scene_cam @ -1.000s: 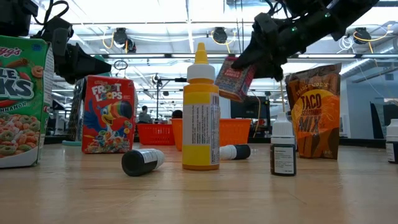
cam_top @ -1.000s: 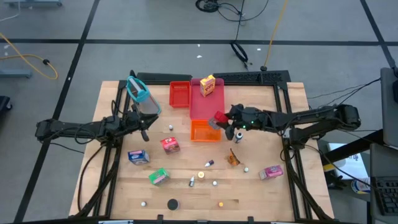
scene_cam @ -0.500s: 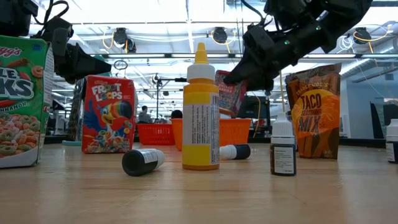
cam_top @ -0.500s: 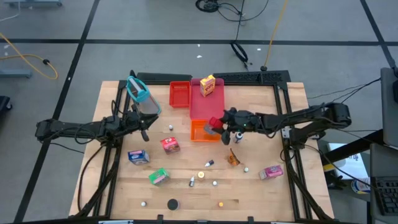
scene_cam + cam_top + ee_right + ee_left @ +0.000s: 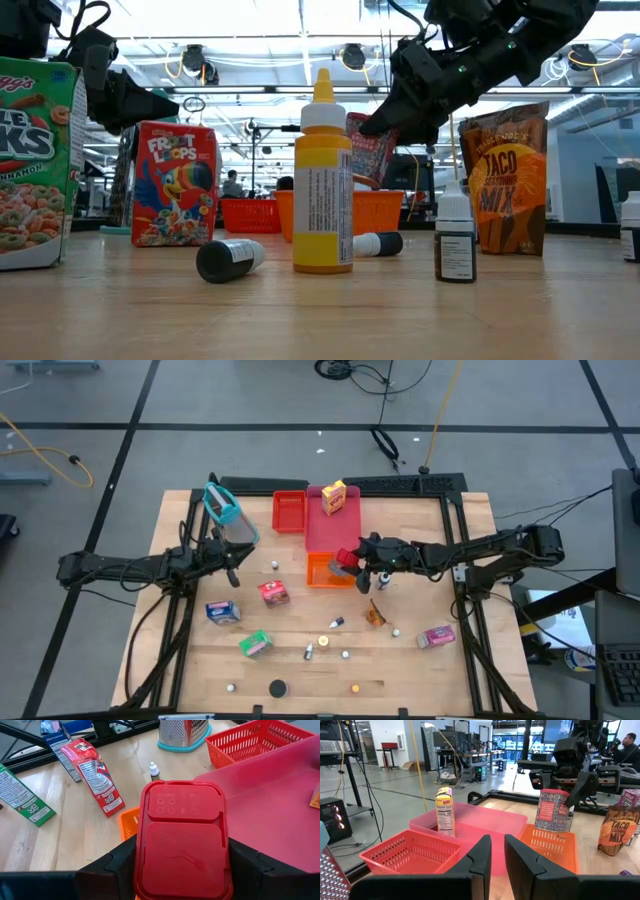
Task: Pick & Place Kitchen Items
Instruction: Put the red spice can into the orange bin
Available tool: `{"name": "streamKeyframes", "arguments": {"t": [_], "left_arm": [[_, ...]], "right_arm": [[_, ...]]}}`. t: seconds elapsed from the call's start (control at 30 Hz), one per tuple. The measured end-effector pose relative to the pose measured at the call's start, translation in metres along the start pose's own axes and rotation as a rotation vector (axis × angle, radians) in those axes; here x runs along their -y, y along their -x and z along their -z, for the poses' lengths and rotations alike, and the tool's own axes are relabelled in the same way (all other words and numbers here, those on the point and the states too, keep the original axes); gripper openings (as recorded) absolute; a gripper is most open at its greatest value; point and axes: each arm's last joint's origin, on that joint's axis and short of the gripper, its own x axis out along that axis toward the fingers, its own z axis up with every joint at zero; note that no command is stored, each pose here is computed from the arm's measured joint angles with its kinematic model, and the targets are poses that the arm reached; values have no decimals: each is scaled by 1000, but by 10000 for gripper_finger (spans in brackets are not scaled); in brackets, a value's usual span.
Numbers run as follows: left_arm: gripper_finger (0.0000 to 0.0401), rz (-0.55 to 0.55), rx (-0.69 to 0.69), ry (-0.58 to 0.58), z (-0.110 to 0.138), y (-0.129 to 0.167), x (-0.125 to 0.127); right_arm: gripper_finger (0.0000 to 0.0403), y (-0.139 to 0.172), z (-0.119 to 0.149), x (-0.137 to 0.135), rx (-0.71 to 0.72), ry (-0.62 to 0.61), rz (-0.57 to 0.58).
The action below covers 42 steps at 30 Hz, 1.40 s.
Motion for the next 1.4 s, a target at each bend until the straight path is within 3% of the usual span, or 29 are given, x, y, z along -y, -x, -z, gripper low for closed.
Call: {"name": "streamKeyframes", "arguments": {"t": [0.5,1.2,1.4], "left_arm": [[51,0,-6,-17,1,0,0],[51,-8,-19,-25,2,0,0],[51,-8,-19,-23,2,0,0]], "right_arm": [[211,-29,3,8,-75,25,25],[212,-29,-8,11,-196,146,30],[232,-29,-8,11,-195,165,30]]}}
